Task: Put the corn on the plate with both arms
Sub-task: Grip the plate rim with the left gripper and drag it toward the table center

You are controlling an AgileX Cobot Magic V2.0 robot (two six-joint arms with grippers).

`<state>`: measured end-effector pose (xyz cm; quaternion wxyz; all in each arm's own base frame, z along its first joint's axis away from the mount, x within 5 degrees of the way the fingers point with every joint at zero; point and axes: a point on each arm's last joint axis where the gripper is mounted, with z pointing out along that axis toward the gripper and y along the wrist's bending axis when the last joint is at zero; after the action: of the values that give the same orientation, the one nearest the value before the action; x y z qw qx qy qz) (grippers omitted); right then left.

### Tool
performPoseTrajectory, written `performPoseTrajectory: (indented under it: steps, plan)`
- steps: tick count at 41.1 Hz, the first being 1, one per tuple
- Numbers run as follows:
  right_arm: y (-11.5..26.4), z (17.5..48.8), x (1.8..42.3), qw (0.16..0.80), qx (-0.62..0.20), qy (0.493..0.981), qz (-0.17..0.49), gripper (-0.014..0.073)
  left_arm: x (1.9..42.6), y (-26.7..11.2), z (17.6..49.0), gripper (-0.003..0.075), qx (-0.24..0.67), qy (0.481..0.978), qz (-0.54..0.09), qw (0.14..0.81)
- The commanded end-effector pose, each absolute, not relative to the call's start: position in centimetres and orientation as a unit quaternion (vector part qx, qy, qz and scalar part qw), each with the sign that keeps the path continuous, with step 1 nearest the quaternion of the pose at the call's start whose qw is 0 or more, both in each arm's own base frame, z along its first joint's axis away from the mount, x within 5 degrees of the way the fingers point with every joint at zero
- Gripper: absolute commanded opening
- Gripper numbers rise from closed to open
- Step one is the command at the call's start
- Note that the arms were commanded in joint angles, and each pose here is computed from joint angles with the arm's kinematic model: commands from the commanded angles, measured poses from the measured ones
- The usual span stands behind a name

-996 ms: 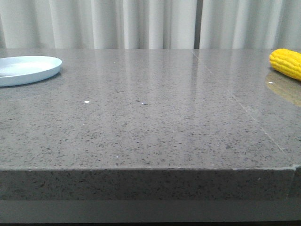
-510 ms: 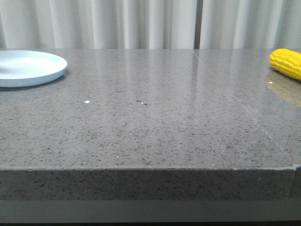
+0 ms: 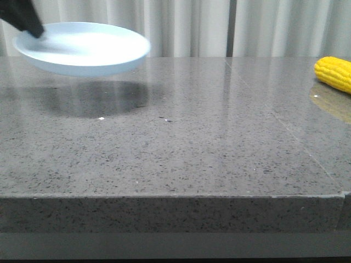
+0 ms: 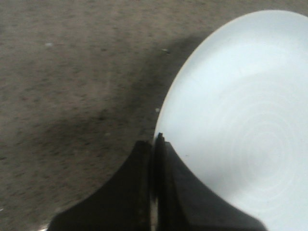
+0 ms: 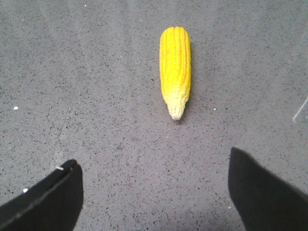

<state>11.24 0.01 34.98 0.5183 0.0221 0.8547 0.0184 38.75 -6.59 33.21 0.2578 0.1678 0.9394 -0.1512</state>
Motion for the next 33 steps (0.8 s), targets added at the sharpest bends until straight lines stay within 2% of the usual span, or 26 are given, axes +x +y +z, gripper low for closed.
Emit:
performPoseTrajectory:
  steps: [1,11,20,24,29,33]
  plan:
    - [-0.1,36.5,11.6,0.559,0.021,0.828,0.013,0.0636,37.8,-9.8,36.0,-0.0020,0.196,0.914,-0.180,0.307]
    - [-0.1,36.5,11.6,0.559,0.021,0.828,0.013,0.0636,38.1,-15.2,32.8,-0.0020,0.246,0.910,-0.198,0.267]
    - [-0.1,36.5,11.6,0.560,0.021,0.828,0.013,0.0636,38.9,-16.6,30.5,-0.0001,0.246,0.915,-0.205,0.247]
    - [-0.1,36.5,11.6,0.560,0.021,0.828,0.013,0.0636,38.9,-16.6,30.5,0.0120,0.246,0.915,-0.205,0.247]
    - [-0.1,36.5,11.6,0.560,0.021,0.828,0.013,0.0636,38.9,-16.6,30.5,0.0369,0.247,0.915,-0.204,0.245]
    - [-0.1,36.5,11.6,0.560,0.021,0.828,0.013,0.0636,38.6,-16.4,31.1,0.0469,0.250,0.913,-0.199,0.253]
